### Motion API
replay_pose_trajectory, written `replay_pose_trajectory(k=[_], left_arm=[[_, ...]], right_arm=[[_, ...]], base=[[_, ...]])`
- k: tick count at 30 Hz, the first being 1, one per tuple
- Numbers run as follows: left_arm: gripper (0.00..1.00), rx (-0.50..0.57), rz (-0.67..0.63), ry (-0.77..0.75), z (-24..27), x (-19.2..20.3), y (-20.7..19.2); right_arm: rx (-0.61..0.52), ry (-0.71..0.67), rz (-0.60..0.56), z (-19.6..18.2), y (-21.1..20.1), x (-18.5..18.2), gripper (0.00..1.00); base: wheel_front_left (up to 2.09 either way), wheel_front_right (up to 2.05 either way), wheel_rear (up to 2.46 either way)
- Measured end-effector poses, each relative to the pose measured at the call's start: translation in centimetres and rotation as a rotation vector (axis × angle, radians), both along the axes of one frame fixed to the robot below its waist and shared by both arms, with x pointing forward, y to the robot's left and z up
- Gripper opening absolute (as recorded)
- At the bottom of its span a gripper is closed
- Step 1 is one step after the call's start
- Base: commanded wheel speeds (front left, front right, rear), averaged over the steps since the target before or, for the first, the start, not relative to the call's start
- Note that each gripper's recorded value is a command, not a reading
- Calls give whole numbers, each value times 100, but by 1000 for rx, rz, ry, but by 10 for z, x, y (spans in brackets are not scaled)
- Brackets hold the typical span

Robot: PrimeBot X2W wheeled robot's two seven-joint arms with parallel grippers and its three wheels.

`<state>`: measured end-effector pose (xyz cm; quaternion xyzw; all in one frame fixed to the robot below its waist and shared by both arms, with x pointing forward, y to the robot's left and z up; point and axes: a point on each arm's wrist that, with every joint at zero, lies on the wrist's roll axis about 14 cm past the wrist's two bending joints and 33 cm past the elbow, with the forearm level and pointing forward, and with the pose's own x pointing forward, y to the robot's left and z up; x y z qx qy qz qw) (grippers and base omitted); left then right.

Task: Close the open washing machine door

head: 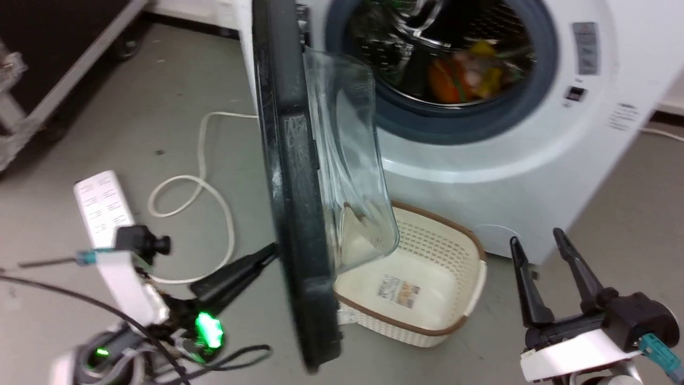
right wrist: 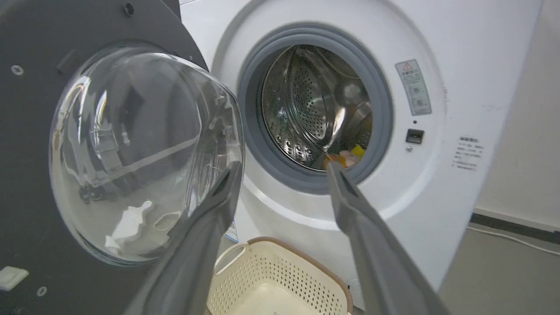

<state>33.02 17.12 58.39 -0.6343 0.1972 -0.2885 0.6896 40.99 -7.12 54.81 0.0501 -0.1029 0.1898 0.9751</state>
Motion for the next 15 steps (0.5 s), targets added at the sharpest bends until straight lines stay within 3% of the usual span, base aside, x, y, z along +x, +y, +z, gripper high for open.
replay_pose_trajectory(k=[5,6,15], left_arm=[[0,-74,-87,-11,-7,20,-66],[0,-96,-130,22,-19,33,-105],[0,-96,-72,117,-51,103,-183]], right_arm=[[-5,11,-105,-4,-37,-2,100],[-10,22,-161,-8,-57,-6,100],[-22,44,-343,-13,-120,-19,100]], base=[[0,0,0],[0,0,0],[0,0,0]])
